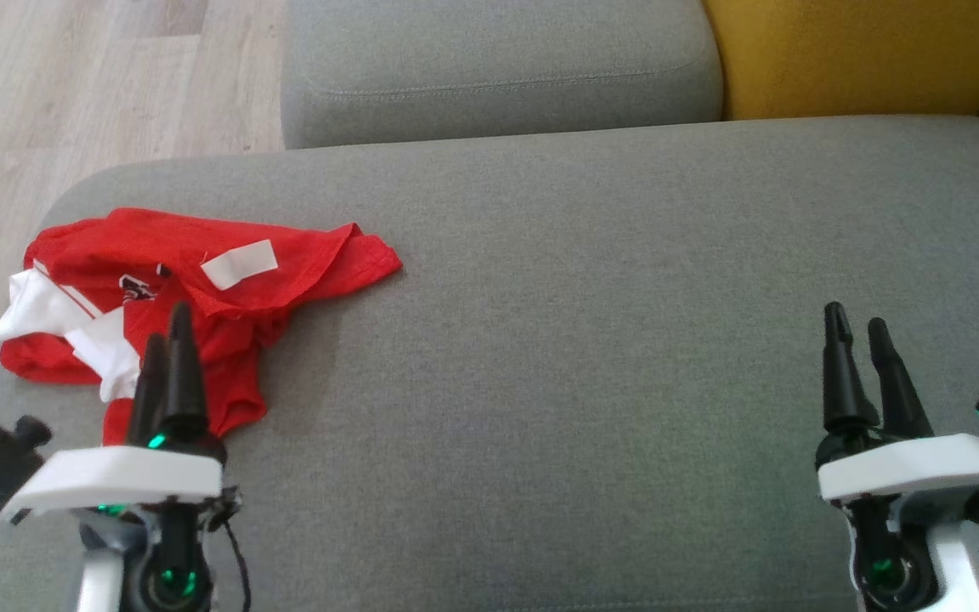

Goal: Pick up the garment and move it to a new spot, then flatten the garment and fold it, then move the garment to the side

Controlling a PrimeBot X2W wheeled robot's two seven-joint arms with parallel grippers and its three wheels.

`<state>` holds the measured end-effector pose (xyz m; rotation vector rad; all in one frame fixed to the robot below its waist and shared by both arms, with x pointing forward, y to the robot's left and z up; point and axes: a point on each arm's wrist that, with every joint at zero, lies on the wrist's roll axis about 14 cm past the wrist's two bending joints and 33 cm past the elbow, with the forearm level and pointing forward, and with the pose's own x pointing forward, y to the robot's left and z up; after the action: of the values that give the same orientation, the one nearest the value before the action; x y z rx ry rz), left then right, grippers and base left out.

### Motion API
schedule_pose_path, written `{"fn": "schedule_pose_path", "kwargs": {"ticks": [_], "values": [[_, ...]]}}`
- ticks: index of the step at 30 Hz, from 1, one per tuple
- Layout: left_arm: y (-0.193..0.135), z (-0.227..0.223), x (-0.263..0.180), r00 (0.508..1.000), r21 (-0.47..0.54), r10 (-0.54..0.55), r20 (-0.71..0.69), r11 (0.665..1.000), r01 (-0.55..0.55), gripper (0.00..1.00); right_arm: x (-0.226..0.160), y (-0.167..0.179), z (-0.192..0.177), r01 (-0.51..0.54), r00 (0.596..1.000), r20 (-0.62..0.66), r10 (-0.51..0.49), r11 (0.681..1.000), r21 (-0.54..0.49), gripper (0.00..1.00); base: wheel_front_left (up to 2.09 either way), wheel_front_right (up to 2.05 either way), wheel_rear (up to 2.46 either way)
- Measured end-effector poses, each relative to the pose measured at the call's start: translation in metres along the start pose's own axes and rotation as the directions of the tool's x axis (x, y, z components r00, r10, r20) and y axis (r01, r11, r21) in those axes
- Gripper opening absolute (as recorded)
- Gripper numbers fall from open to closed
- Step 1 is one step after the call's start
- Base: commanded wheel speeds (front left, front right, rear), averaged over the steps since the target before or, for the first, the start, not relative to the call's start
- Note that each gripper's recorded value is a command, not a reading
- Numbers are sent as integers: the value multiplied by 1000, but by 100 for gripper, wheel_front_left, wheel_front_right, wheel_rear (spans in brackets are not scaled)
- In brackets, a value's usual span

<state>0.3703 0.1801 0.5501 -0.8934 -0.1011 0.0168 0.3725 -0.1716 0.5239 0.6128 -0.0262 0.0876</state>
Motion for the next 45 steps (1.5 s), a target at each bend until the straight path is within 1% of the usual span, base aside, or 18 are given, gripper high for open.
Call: {"fn": "schedule_pose_path", "kwargs": {"ticks": [3, 5, 7, 11, 14, 15, 22, 23, 24, 29, 33, 37, 38, 39, 41, 43, 44, 45], "values": [[-7, -5, -1, 1000, 58, -21, -12, 998, 22, 100, 0, 6, -2, -23, 1000, -6, 22, 998, -59, 100, 0, 0, 0], [-12, -8, -1, 999, 117, -41, -17, 992, 43, 100, 0, 10, -2, -35, 999, -6, 35, 995, -97, 100, 0, 0, 0], [-18, -9, -2, 998, 179, -60, -20, 982, 62, 100, 0, 11, -3, -40, 999, -7, 40, 991, -128, 100, 0, 0, 0], [-21, -16, -4, 997, 267, -64, -39, 961, 72, 100, -1, 12, -2, -47, 999, -4, 47, 981, -187, 100, 0, 0, 0], [-24, -22, -6, 996, 334, -75, -57, 938, 90, 100, -1, 14, -2, -52, 999, -1, 53, 973, -225, 100, 0, 0, 0], [-24, -22, -6, 996, 334, -75, -57, 938, 90, 100, -1, 14, -2, -52, 999, -1, 53, 973, -225, 100, 0, 0, 0], [-27, -36, -13, 992, 484, -82, -98, 867, 120, 100, -2, 21, -4, -65, 998, 5, 70, 949, -308, 100, 0, 0, 0], [-27, -39, -15, 991, 525, -84, -103, 842, 126, 100, -2, 23, -4, -69, 997, 8, 76, 941, -330, 100, 0, 0, 0], [-26, -40, -16, 991, 542, -82, -105, 831, 126, 100, -2, 23, -4, -72, 997, 6, 78, 937, -343, 100, 0, 0, 0], [-27, -43, -20, 991, 610, -86, -100, 782, 129, 100, -3, 25, -3, -78, 996, 13, 91, 916, -393, 100, 0, 0, 0], [-31, -48, -24, 989, 650, -102, -106, 746, 146, 100, -4, 26, -3, -78, 995, 19, 94, 913, -401, 100, 0, 0, 0], [-35, -53, -28, 984, 710, -134, -115, 682, 176, 100, -5, 28, -5, -88, 994, 16, 107, 891, -446, 100, 0, 0, 0], [-36, -53, -28, 984, 720, -135, -113, 671, 175, 100, -6, 29, -6, -92, 994, 12, 110, 884, -458, 100, 0, 0, 0], [-37, -53, -28, 985, 725, -136, -109, 666, 173, 100, -7, 29, -7, -95, 994, 8, 111, 881, -463, 100, 0, 0, 0], [-41, -52, -29, 985, 726, -144, -97, 667, 169, 100, -10, 28, -11, -96, 994, 4, 110, 887, -451, 100, 0, 0, 0], [-45, -48, -28, 986, 715, -151, -73, 681, 157, 100, -10, 27, -10, -89, 995, 10, 103, 900, -427, 100, 0, 0, 0], [-47, -46, -28, 986, 706, -152, -62, 691, 151, 100, -10, 26, -9, -86, 994, 20, 103, 906, -416, 100, 0, 0, 0], [-48, -44, -27, 988, 691, -147, -53, 709, 143, 100, -10, 26, -8, -83, 994, 25, 102, 909, -408, 100, 0, 0, 0]]}}
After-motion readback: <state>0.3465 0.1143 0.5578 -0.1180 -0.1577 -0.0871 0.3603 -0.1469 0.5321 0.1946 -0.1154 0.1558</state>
